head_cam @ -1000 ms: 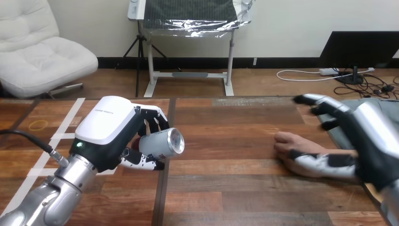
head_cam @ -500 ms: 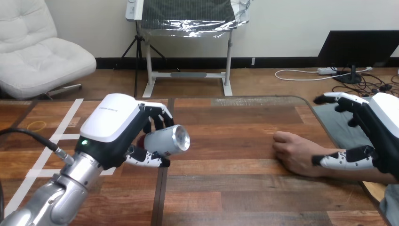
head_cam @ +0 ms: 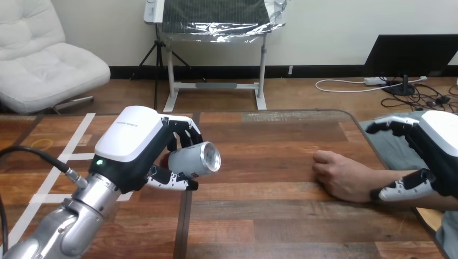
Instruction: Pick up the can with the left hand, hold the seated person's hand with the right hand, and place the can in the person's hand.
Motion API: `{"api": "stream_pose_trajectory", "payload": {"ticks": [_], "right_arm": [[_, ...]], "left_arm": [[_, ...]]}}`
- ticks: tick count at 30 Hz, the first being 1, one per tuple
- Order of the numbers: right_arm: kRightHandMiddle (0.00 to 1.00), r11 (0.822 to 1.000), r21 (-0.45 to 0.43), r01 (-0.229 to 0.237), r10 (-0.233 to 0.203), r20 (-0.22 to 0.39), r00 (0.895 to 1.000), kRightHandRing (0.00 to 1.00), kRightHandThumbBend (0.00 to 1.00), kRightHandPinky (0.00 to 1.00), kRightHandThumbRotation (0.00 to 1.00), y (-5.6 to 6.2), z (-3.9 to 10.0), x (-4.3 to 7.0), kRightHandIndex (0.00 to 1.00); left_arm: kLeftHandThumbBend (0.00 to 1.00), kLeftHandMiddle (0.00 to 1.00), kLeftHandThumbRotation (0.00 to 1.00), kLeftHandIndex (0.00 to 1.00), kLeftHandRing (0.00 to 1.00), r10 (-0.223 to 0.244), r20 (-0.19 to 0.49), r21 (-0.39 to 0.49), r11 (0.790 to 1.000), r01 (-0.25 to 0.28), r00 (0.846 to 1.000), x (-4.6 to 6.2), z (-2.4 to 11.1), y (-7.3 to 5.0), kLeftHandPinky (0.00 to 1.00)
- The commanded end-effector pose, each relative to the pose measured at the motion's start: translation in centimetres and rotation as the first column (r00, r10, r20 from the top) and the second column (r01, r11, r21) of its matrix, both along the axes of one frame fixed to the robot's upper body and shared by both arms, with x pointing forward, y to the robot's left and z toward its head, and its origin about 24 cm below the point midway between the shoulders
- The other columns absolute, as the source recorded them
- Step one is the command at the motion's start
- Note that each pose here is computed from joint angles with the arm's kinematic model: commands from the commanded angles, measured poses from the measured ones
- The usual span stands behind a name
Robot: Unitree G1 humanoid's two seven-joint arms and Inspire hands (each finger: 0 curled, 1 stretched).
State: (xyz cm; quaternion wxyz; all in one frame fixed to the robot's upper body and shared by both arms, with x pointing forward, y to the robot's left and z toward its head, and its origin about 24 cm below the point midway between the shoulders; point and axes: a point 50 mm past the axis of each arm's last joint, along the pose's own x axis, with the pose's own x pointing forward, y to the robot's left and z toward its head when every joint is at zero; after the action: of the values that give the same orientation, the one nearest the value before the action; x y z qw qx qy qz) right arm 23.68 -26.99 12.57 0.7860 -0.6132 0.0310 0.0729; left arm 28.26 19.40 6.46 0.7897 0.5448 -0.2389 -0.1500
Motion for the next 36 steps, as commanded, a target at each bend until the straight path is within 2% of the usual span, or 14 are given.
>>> {"api": "stream_pose_trajectory", "payload": {"ticks": [1,11,15,24,36], "right_arm": [[0.84,0.994,-0.105,-0.011,0.015,0.033,0.999,0.83,0.90,0.72,0.00,-0.7,1.9,1.7,0.79],[0.85,0.986,-0.162,0.033,-0.039,-0.037,0.999,0.85,0.88,0.75,0.00,-2.1,1.4,2.8,0.80],[0.86,0.980,-0.193,0.055,-0.072,-0.081,0.994,0.86,0.87,0.77,0.00,-2.7,1.0,3.3,0.82],[0.87,0.961,-0.267,0.065,-0.105,-0.140,0.985,0.88,0.85,0.80,0.00,-3.6,0.2,4.4,0.83],[0.89,0.931,-0.359,0.069,-0.149,-0.199,0.969,0.90,0.81,0.84,0.07,-4.4,-0.6,5.7,0.84]], "left_arm": [[0.66,0.48,0.00,0.51,0.42,-0.016,0.148,-0.065,0.998,0.026,0.989,1.7,3.7,-0.9,0.37],[0.66,0.49,0.00,0.51,0.42,-0.016,0.146,-0.072,0.997,0.027,0.989,1.8,3.8,-1.3,0.37],[0.66,0.48,0.00,0.51,0.42,-0.020,0.149,-0.073,0.997,0.031,0.989,1.8,3.8,-1.4,0.37],[0.66,0.48,0.00,0.50,0.41,-0.025,0.151,-0.071,0.997,0.036,0.988,1.9,3.7,-1.6,0.37],[0.67,0.48,0.00,0.50,0.41,-0.027,0.150,-0.068,0.997,0.037,0.988,1.9,3.8,-1.7,0.36]]}}
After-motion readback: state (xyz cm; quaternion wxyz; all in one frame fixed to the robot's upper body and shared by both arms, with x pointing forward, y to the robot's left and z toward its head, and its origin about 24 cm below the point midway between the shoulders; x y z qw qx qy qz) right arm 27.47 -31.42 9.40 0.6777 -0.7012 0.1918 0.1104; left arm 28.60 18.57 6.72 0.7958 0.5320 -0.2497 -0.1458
